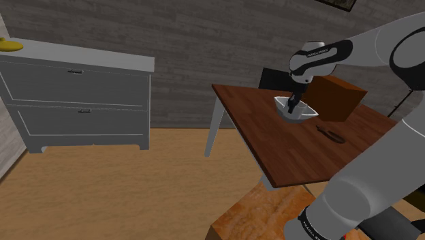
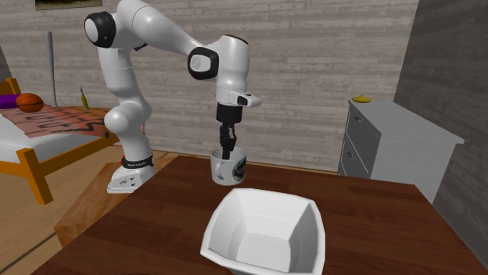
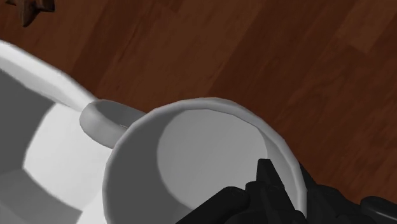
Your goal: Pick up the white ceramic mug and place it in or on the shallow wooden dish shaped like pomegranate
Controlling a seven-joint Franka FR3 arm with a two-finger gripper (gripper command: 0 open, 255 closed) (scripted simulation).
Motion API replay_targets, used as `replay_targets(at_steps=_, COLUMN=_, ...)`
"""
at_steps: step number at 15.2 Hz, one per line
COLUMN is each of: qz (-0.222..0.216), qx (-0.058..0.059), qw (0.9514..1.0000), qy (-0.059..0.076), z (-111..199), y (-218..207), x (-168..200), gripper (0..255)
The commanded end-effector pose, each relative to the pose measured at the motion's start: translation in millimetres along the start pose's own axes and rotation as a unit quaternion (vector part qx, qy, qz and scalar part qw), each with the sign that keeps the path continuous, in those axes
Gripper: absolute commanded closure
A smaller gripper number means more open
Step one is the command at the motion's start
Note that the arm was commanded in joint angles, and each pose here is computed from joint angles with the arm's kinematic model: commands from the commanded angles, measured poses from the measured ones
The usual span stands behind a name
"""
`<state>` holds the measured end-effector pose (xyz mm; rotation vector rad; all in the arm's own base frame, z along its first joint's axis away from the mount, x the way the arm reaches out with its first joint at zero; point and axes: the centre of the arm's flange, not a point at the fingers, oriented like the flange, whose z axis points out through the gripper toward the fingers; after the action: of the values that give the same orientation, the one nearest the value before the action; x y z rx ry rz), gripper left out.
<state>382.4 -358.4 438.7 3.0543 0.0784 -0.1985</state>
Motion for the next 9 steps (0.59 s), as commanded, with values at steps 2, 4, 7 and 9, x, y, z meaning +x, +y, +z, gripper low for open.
replay_targets(at_steps=2, qz=0.000, qx=0.000, qw=1.0000, qy=0.000, z=6.5, y=31.4, x=-24.4, gripper=255)
replay_targets(at_steps=4, qz=0.000, qx=0.000, qw=1.0000, qy=0.000, z=9.5, y=51.0, x=-41.9, gripper=255)
replay_targets(at_steps=7, qz=0.000, qx=0.000, qw=1.0000, qy=0.000, z=14.1, y=80.3, x=-68.1, gripper=255)
replay_targets(at_steps=9, qz=0.000, qx=0.000, qw=1.0000, qy=0.000, z=17.2, y=99.8, x=-85.5, gripper=255)
